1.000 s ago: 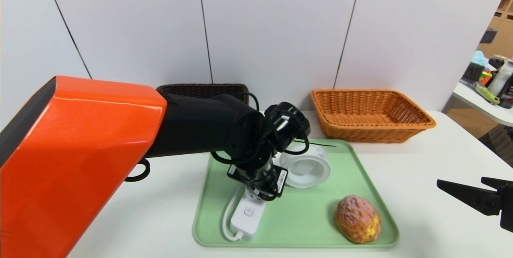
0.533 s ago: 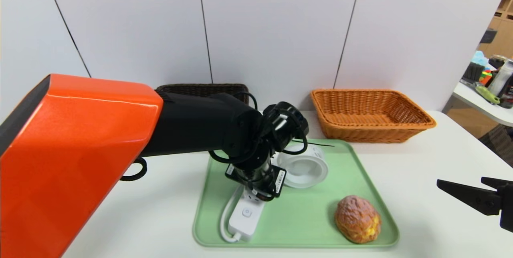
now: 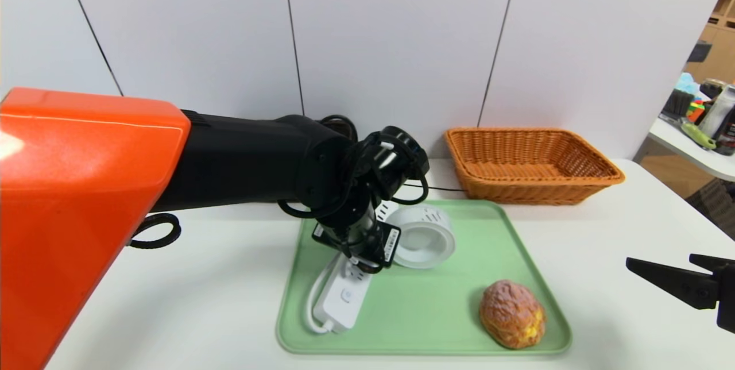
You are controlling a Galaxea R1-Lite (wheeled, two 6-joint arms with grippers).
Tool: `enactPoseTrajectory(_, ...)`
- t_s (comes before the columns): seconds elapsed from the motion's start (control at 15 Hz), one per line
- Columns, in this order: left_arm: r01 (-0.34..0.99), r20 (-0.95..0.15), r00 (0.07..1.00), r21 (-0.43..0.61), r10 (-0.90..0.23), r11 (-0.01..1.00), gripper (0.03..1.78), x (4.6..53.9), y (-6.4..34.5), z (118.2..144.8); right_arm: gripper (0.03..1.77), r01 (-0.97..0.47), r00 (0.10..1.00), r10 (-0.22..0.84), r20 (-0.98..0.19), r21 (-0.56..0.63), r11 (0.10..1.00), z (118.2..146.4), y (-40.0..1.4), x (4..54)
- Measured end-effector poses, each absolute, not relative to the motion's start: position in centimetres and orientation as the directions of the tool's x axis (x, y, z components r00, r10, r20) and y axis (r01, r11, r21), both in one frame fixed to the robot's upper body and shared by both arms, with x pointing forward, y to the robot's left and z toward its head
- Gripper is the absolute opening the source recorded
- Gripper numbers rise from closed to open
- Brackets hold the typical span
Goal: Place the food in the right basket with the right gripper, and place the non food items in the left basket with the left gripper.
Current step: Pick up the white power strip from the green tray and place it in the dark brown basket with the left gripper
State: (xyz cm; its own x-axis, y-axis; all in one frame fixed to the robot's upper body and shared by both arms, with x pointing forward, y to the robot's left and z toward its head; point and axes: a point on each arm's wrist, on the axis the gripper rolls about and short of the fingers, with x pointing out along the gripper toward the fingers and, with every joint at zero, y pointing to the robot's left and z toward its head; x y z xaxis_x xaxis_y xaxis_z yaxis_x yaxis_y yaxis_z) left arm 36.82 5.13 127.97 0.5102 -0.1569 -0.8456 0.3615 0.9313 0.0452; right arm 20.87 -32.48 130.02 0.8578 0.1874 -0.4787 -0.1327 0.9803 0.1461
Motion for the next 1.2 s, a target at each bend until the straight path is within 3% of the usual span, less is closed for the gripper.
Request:
enactPoseTrajectory(0.67, 0.368, -0.831, 0.530, 0.048, -0.167, 0.929, 0.86, 36.8, 5.8, 129.1, 1.70, -0.132, 0.858, 0.187, -0.479, 0.147, 0.980, 130.0, -32.5, 20.9)
enactPoseTrajectory(1.2, 0.351, -0.774, 0.611, 0.075, -0.167, 0.934, 0.86, 35.5, 9.4, 134.2, 1.70, -0.134, 0.857, 0.189, -0.479, 0.147, 0.980, 129.9, -32.5, 20.8)
